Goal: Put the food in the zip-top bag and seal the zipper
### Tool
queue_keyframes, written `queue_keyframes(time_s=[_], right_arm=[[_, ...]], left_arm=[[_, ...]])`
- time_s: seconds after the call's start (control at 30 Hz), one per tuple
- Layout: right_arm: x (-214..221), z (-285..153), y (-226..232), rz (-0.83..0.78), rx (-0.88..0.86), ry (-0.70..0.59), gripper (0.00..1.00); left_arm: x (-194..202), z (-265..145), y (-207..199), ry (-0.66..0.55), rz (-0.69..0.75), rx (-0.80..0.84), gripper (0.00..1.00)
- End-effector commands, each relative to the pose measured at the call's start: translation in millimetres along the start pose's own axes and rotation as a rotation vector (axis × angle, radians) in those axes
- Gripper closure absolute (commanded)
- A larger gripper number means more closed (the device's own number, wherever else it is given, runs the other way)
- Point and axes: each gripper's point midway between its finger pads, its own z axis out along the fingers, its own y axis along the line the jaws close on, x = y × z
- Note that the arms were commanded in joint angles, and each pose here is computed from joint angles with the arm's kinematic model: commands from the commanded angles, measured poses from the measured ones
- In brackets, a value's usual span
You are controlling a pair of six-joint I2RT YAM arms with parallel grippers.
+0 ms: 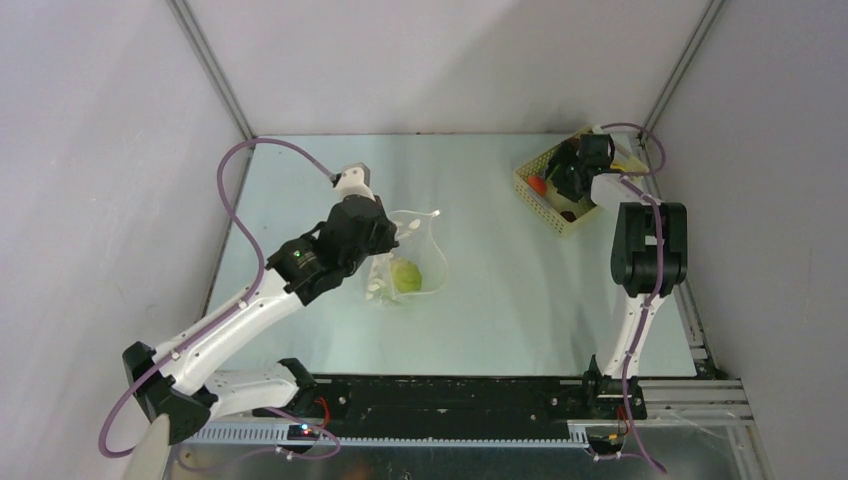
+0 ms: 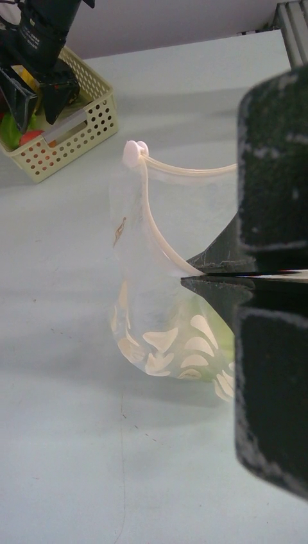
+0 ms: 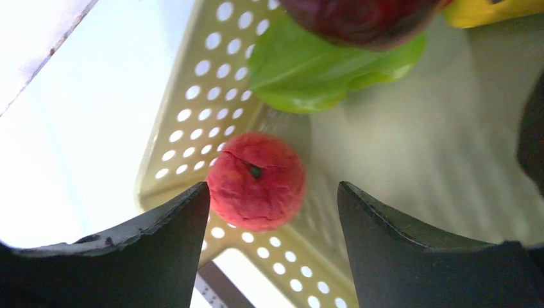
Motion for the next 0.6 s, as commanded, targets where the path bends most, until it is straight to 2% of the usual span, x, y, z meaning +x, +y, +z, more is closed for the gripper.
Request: queue_keyframes(time_s=[0.0, 0.33, 0.57], right_arm=[[-15, -7, 29, -0.04, -0.089, -0.041, 0.23], [25, 14, 31, -0.058, -0.095, 0.062, 0.23], [39, 23, 4, -0.051, 0.033, 0.1, 0.21]], left_arm=[[-27, -7, -15, -0.064, -0.02, 0.043, 1.0], [-28, -8, -11, -0.068, -0.014, 0.03, 1.0], [-27, -8, -10, -0.072, -0.014, 0.027, 1.0]])
